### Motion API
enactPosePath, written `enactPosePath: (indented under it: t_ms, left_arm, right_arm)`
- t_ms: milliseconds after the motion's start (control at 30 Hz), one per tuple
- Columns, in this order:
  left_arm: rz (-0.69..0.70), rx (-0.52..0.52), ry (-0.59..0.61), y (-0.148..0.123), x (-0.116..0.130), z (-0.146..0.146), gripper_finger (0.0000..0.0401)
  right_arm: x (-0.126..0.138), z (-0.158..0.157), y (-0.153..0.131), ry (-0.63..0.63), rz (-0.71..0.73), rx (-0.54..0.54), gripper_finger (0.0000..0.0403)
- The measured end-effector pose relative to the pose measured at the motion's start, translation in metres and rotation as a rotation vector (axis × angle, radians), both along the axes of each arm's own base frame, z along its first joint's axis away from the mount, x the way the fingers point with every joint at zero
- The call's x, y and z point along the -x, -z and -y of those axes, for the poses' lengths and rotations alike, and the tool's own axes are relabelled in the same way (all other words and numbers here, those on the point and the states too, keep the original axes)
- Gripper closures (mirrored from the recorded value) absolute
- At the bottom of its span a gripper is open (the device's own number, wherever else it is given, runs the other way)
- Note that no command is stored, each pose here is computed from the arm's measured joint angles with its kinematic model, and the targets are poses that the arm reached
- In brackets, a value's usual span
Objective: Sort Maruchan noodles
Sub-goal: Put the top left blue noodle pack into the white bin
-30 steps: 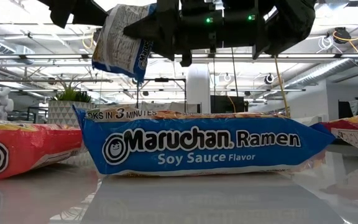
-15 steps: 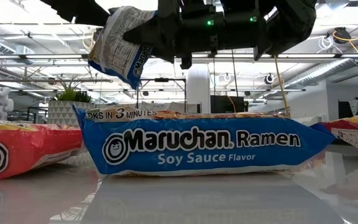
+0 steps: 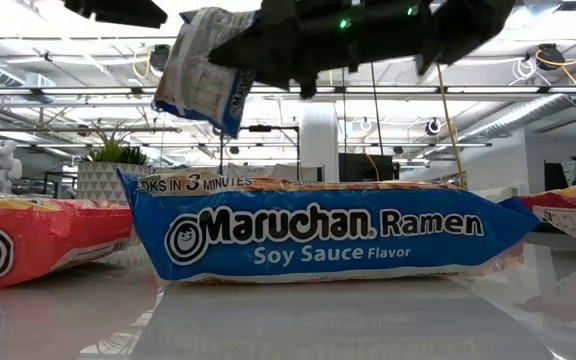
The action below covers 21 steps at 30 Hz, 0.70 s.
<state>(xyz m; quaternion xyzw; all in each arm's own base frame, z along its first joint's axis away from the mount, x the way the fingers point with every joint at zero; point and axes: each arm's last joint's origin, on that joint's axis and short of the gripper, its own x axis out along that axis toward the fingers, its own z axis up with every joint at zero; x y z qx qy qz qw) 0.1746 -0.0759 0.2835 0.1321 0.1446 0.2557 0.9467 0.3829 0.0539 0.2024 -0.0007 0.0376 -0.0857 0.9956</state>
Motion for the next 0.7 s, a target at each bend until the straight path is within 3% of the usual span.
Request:
enactPosePath:
  t_ms: [267,567,700]
  left_arm:
    - [0.023,0.079,0.026,-0.005,0.025,-0.004,0.015]
    - [0.023,0.082,0.03,-0.005,0.026,-0.004,0.015]
    - [0.022,0.081,0.03,-0.005,0.026,-0.004,0.0151]
  right_arm:
    - [0.028,-0.005,-0.035,-0.026,-0.152,0.028,0.0278]
    - [0.064,-0.018,-0.08,-0.073,-0.119,-0.016,0.0278]
    - [0.073,-0.023,-0.087,-0.022,-0.122,-0.004,0.0278]
